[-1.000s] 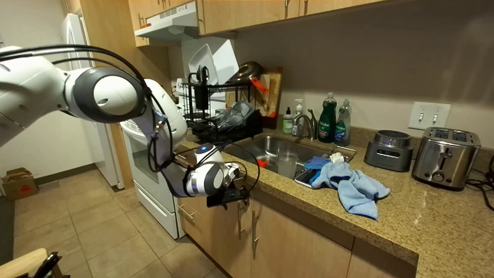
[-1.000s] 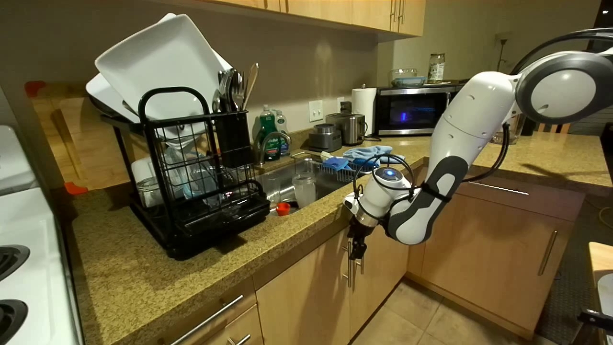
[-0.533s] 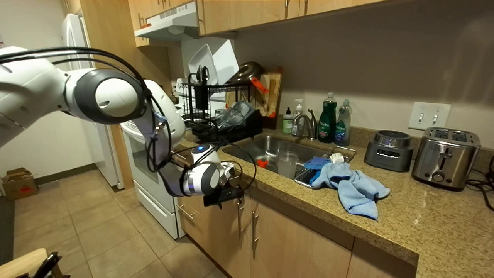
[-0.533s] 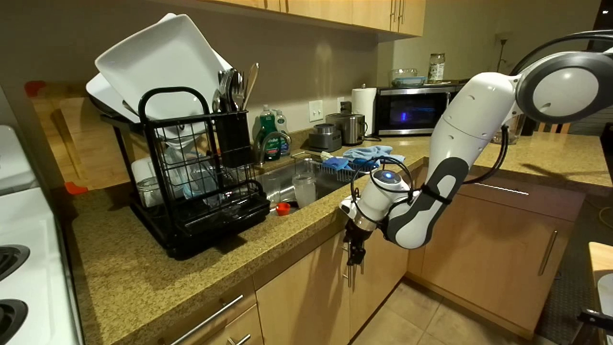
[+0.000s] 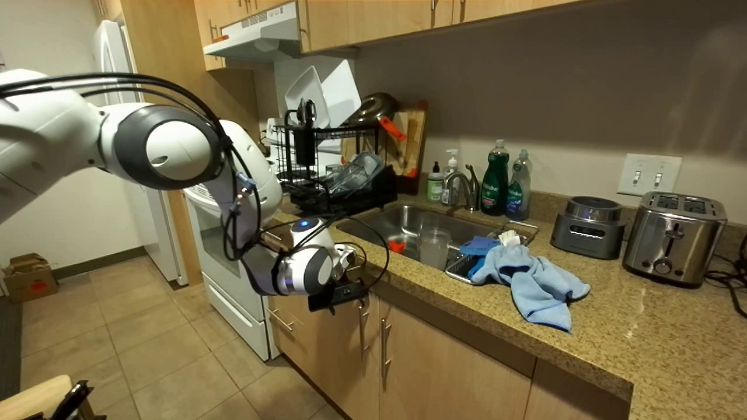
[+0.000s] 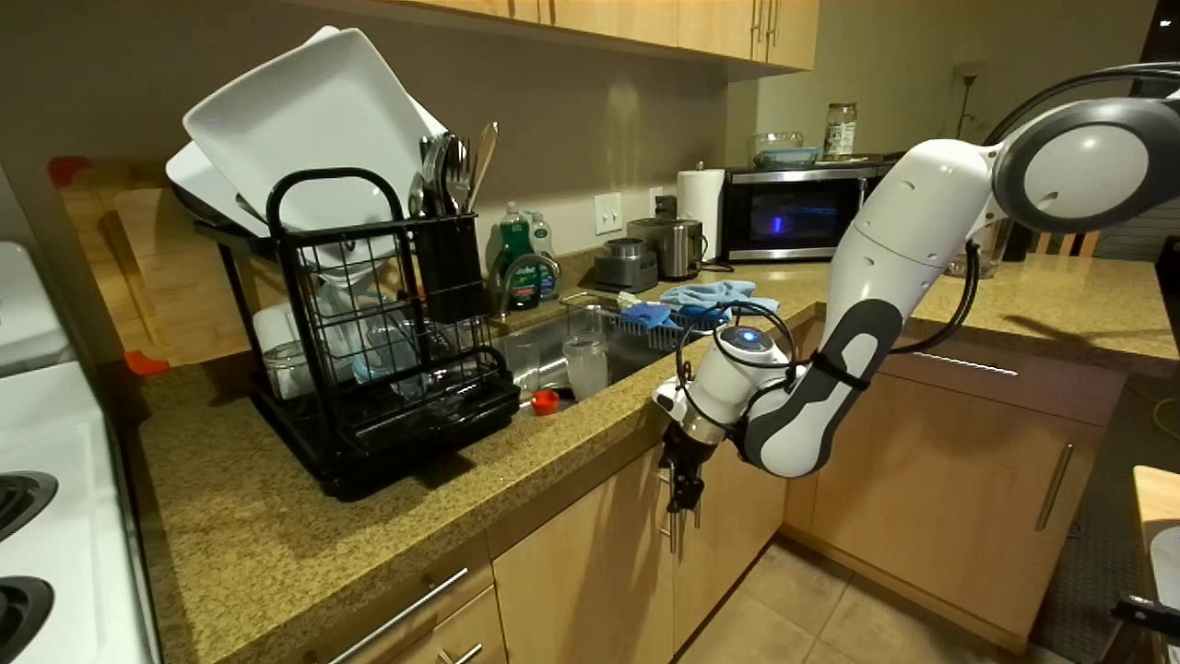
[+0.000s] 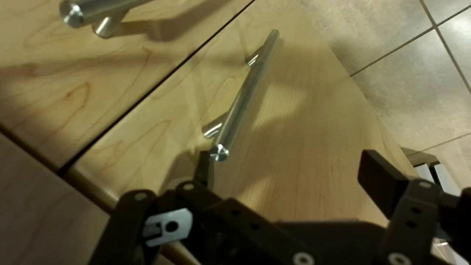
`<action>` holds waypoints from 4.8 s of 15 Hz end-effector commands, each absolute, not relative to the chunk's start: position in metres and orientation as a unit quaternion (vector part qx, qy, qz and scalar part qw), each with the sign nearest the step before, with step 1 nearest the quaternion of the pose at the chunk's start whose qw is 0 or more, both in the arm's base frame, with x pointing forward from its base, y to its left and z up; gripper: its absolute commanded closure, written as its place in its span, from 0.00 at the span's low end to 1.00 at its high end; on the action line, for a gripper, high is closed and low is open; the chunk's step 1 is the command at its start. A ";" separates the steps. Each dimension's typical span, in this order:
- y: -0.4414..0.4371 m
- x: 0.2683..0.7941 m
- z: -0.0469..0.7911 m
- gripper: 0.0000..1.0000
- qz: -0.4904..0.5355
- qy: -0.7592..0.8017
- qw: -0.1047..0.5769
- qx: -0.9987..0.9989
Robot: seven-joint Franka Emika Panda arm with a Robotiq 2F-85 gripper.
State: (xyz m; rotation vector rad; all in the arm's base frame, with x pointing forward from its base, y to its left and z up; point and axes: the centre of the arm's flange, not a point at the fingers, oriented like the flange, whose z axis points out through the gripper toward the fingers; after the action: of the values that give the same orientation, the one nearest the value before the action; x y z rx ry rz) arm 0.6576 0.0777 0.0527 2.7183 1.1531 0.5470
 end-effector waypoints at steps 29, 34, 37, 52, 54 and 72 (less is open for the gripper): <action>0.069 0.635 0.021 0.00 0.110 0.463 0.080 0.876; 0.071 0.631 0.019 0.00 0.091 0.471 0.060 0.876; 0.072 0.631 0.020 0.00 0.095 0.469 0.055 0.876; 0.087 0.616 0.024 0.00 0.098 0.480 0.022 0.872; 0.089 0.612 0.026 0.00 0.098 0.483 0.016 0.870; 0.127 0.552 0.032 0.00 0.085 0.479 0.089 0.869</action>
State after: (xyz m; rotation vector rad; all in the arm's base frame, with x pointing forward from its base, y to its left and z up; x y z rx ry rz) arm 0.5981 0.0861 0.0431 2.6008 1.3669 0.3066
